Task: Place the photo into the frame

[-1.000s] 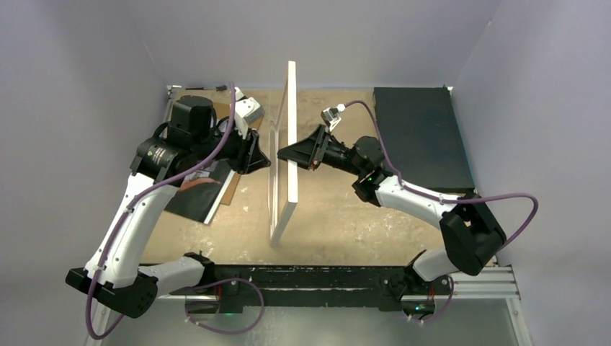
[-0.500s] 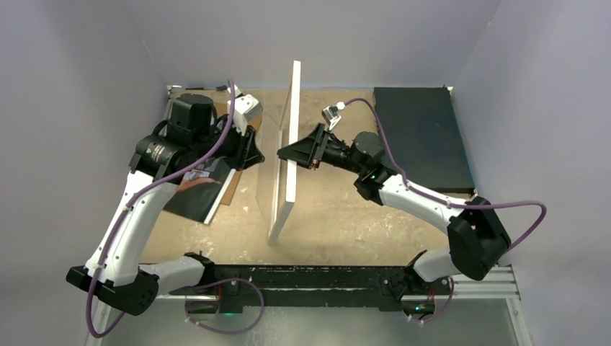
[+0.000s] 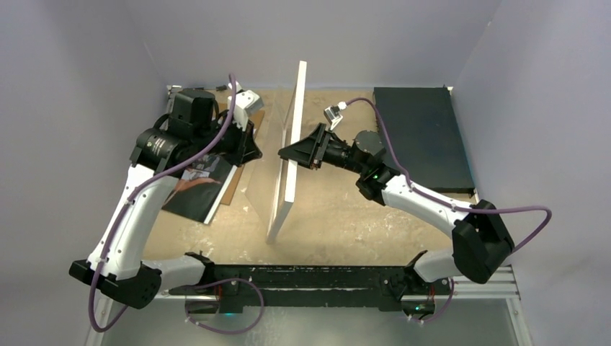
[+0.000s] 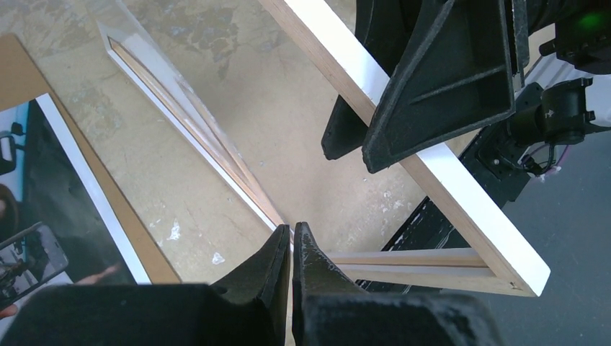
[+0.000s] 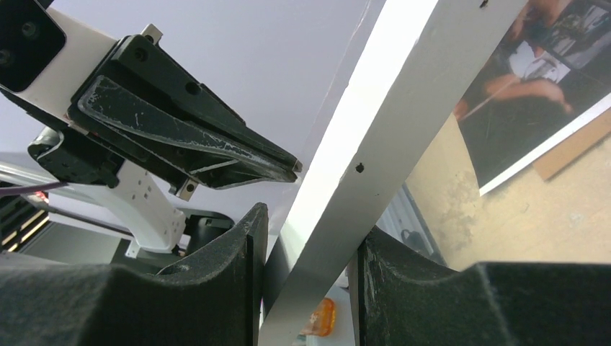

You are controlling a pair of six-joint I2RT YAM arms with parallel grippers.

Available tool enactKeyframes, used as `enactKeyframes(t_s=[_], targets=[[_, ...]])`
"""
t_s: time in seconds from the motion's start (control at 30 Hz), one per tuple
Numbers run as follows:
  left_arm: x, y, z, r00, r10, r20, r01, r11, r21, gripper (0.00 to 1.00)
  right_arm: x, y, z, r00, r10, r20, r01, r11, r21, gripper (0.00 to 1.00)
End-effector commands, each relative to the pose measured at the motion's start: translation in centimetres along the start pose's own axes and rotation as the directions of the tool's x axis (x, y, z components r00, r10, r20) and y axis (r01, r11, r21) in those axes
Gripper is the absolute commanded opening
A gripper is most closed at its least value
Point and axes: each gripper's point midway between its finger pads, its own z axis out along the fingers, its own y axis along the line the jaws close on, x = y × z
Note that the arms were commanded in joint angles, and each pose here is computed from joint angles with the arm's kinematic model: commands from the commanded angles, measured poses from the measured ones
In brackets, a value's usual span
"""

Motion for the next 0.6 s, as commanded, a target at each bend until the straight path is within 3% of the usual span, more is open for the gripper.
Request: enactKeyframes(t_s=[0.0,0.1,0.27,0.33,0.57], targets=[[-0.4,0.5,0.1,1.0,0.006,-0.009,-0.006,1.0,-0.025,0.0,-1.0,-0.9,-0.2,0.982,-0.189,0.024,0.188,0.982,0.038,0.23],[0.0,1.1,0.6,0.999,-0.011,-0.03,0.01,0.999,-0.047,0.09,-1.0,-0.9,-0.2,0.982,-0.189,0.021,0.188,0.981,0.041,0.23],[0.0,1.9,1.0,0.998,-0.01,-0.054,0.006,0.997,-0.079,0.15,-1.1,-1.0,-0.2,0.981,-0.192,0.023,0.191,0.981,0.043,0.23],[-0.1,2.2,0.9,0.998,-0.008,-0.057,0.003,0.996,-0.093,0.23,-1.0,-1.1,-0.2,0.981,-0.191,0.021,0.19,0.981,0.046,0.23],[0.4,3.0,0.8,0.996,0.003,-0.093,-0.015,0.991,-0.134,0.26,-1.1,-1.4,0.0,0.981,-0.191,0.02,0.189,0.981,0.048,0.22]])
